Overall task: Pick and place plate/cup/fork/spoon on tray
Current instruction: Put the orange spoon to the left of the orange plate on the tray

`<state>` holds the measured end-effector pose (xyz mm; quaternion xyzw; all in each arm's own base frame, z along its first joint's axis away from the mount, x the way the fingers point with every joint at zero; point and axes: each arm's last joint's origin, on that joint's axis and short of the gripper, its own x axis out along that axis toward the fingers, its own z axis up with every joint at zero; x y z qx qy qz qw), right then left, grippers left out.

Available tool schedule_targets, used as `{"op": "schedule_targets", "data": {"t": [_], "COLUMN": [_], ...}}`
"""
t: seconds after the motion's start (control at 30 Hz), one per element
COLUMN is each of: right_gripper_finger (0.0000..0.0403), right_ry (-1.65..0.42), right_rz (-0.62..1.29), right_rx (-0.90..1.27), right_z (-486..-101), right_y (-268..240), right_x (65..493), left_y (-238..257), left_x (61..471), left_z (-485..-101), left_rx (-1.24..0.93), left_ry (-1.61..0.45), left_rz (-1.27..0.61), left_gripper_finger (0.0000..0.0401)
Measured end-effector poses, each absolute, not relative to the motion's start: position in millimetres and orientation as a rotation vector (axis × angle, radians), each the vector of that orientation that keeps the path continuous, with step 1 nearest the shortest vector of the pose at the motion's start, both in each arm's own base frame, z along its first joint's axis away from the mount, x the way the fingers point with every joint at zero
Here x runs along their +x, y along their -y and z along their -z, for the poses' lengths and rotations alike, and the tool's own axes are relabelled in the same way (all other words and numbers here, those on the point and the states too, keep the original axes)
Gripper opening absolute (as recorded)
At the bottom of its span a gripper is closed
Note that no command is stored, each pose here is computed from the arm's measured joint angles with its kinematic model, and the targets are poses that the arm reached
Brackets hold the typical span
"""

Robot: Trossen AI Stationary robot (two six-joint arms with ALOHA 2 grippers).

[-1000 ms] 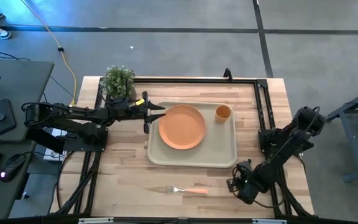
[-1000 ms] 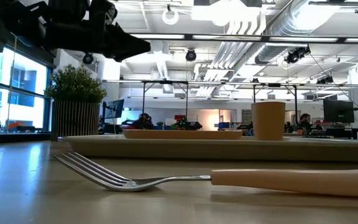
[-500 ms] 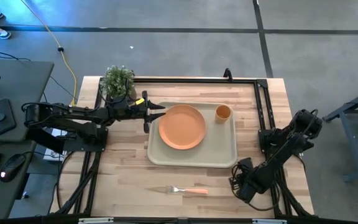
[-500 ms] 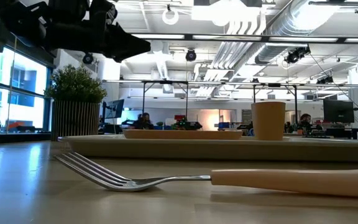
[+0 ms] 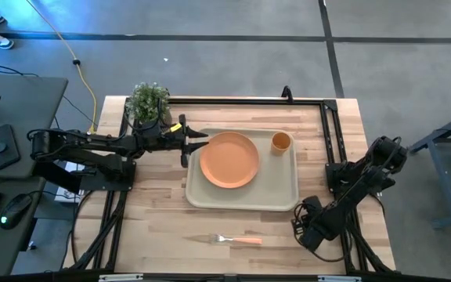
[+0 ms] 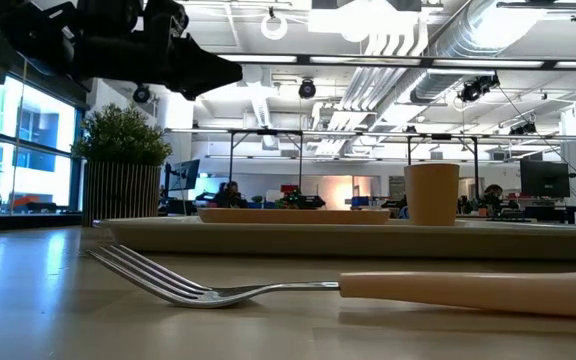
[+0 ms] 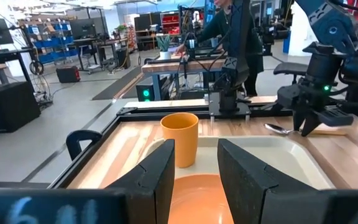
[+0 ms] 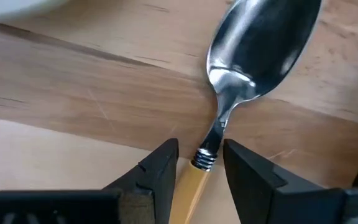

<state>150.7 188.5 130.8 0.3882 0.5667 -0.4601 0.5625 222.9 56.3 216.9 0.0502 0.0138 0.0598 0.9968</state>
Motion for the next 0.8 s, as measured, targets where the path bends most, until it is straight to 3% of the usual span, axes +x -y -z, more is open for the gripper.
{"op": "schedule_targets", "data": {"t": [0.17,0.43,0.6,0.8], "right_gripper_finger": [0.0117,0.0013,0.0029,0.001], "right_ry": [-1.332,-1.344,-1.348,-1.252], "right_rz": [1.095,1.048,1.028,1.126], "right_rx": [0.939,0.995,1.034,0.969], "right_z": [-128,-137,-156,-189], "right_y": [-186,-183,-185,-176], "right_x": [151,153,155,166], "left_y": [-56,-56,-53,-47], "left_x": [223,222,220,221], "left_z": [-215,-208,-192,-190], "left_rx": [0.092,0.024,-0.016,0.045], "left_ry": [-0.04,-0.114,-0.282,-0.309], "left_rz": [-0.117,-0.115,-0.126,-0.144], "left_gripper_finger": [0.0113,0.0113,0.0113,0.0113]}}
